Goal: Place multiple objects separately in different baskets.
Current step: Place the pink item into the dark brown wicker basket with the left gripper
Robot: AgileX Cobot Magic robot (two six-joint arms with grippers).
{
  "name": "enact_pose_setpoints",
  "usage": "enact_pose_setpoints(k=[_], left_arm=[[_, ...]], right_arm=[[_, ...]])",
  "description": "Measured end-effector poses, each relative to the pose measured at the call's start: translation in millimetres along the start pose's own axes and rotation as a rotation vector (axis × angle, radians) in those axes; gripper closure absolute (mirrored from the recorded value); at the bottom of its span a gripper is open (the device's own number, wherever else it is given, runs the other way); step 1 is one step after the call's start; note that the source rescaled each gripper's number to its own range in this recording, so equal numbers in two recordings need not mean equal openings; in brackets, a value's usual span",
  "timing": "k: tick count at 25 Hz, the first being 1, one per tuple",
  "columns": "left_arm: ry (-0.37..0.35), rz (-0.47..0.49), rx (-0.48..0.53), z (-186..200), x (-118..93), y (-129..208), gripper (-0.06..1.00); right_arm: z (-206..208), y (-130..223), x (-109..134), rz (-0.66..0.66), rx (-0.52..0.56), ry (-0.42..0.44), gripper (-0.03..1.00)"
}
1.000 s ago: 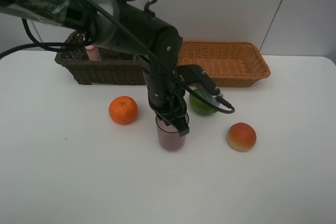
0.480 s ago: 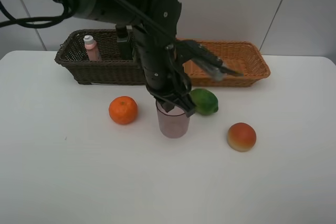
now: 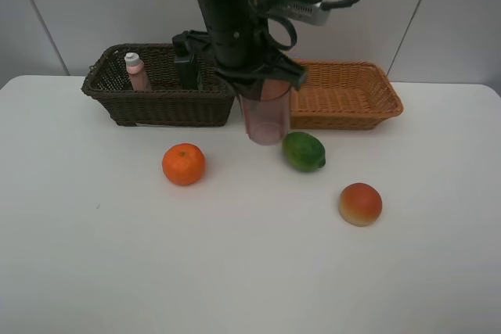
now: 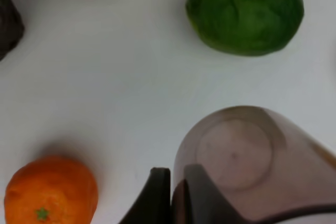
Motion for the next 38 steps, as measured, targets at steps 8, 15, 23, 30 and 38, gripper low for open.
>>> enact_pose_setpoints(k=[8, 15, 23, 30, 38], left_arm=[[-0.011, 0.223, -0.091, 20, 53, -32, 0.94], [-0.053, 0.289, -0.127, 22, 92, -41, 0.94], [-0.196, 0.224, -0.177, 26, 121, -47, 0.94], [-0.236, 0.119, -0.16, 15, 126, -48, 0.94], [-0.237, 0.064, -0.188, -18, 139, -60, 0.94]], right_arm=[[0, 0, 0, 0.0, 0.0, 0.0, 0.18], [0, 0, 0, 0.0, 0.0, 0.0, 0.18], [0, 0, 0, 0.0, 0.0, 0.0, 0.18], [0, 0, 0, 0.0, 0.0, 0.0, 0.18], [0, 0, 0, 0.0, 0.0, 0.0, 0.18]])
Point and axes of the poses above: a point on each arm's last joint axis where the gripper is mounted, z pointing back along that axis away from the gripper, x along the wrist's bending axis when the last joint is at zero, y = z × x, the point moved 6 cm from there along -z, pointing out along that axis toward the gripper, and after that the axes turned 4 degrees about z, right-handed, at the moved point
